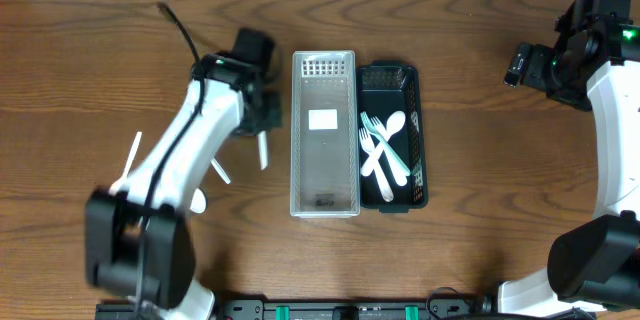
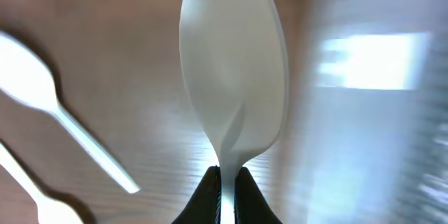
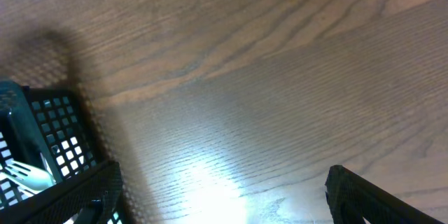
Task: Pack container
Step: 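Grasp the white spoon with the left gripper and lift it, then lower the spoon into the clear basket and open the left gripper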
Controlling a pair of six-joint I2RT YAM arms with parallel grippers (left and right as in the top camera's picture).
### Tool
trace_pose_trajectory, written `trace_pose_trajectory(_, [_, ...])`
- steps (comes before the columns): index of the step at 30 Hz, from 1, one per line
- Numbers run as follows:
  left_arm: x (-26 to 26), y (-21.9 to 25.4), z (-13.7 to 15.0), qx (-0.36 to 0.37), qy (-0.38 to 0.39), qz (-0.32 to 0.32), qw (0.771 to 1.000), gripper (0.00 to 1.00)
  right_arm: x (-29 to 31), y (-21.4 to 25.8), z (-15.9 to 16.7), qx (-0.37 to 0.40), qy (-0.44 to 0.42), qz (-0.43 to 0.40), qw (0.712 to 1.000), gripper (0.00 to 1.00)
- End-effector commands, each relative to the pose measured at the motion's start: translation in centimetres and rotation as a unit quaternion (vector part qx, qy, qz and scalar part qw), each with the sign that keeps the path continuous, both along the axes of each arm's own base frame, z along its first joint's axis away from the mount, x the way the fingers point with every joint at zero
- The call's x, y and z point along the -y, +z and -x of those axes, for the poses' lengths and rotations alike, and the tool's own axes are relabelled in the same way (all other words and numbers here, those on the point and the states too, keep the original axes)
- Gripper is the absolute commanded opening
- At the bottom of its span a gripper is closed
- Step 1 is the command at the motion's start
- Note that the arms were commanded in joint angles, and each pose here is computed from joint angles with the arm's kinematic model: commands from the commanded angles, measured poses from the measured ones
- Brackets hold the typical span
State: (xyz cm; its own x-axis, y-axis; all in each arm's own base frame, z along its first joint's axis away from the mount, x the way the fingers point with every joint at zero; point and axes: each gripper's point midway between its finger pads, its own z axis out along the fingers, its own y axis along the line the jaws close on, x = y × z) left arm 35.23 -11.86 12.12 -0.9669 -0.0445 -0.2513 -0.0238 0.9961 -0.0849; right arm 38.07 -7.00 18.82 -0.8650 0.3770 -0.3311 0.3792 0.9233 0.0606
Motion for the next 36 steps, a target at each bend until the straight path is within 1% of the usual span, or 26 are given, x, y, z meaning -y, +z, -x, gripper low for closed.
trace_pose_trajectory(1, [3.8,4.5,1.0,0.061,-0.045,0.022,0.997,0.06,-0.3,-0.1,0.0,-0.003,0.011,0.000,1.000,0.96])
trace_pose_trajectory(4, [6.7,4.9,1.9,0.074,-0.080,0.032,0.994,0.06,-0.3,-0.2,0.0,-0.003,0.011,0.000,1.000,0.96])
trace_pose_trajectory(7, [8.6,3.8,2.3,0.068,-0.104,0.031,0.992,0.06,-0.3,-0.2,0.0,-0.003,0.011,0.000,1.000,0.96])
trace_pose_trajectory(14, [10.0,-1.2,1.8,0.021,-0.116,0.008,0.993,0.06,-0.3,-0.2,0.0,-0.004,0.011,-0.001,1.000,0.96])
trace_pose_trajectory(17, [10.0,-2.2,1.9,0.010,-0.116,0.003,0.993,0.08,-0.3,-0.2,0.0,-0.004,0.011,-0.001,1.000,0.96])
trace_pose_trajectory(19, [10.1,-1.8,1.8,0.014,-0.117,0.005,0.993,0.36,-0.3,-0.2,0.0,-0.004,0.011,-0.001,1.000,0.96])
trace_pose_trajectory(20, [10.1,-1.5,1.7,0.019,-0.117,0.007,0.993,0.42,-0.3,-0.2,0.0,-0.004,0.011,-0.001,1.000,0.96])
trace_pose_trajectory(21, [10.2,-0.9,1.6,0.025,-0.119,0.009,0.992,0.45,-0.3,-0.2,0.0,-0.004,0.011,0.000,1.000,0.96])
trace_pose_trajectory(22, [10.2,-0.2,1.5,0.035,-0.124,0.012,0.992,0.52,-0.3,-0.2,0.0,-0.004,0.011,0.000,1.000,0.96])
trace_pose_trajectory(23, [10.3,0.6,1.5,0.044,-0.129,0.015,0.991,0.55,-0.3,-0.2,0.0,-0.004,0.011,0.000,1.000,0.96])
trace_pose_trajectory(25, [10.3,2.8,1.5,0.071,-0.143,0.023,0.987,0.67,-0.3,-0.2,0.0,-0.004,0.011,0.000,1.000,0.96])
trace_pose_trajectory(26, [10.0,4.1,1.4,0.089,-0.150,0.023,0.984,0.79,-0.3,-0.2,0.0,-0.004,0.011,0.000,1.000,0.96])
trace_pose_trajectory(28, [8.1,6.4,1.2,0.123,-0.131,0.003,0.984,0.97,-0.3,-0.2,0.0,-0.005,0.013,0.000,1.000,0.96])
trace_pose_trajectory(32, [2.8,9.9,1.6,0.150,-0.074,-0.017,0.986,0.98,-0.3,-0.2,0.0,-0.005,0.013,0.000,1.000,0.96])
trace_pose_trajectory(34, [-0.9,10.6,1.8,0.144,-0.022,-0.022,0.989,0.98,-0.3,-0.2,0.0,-0.004,0.013,0.000,1.000,0.96])
trace_pose_trajectory(36, [-4.9,10.5,1.9,0.129,0.045,-0.028,0.990,0.98,-0.3,-0.2,0.0,-0.004,0.013,0.000,1.000,0.97])
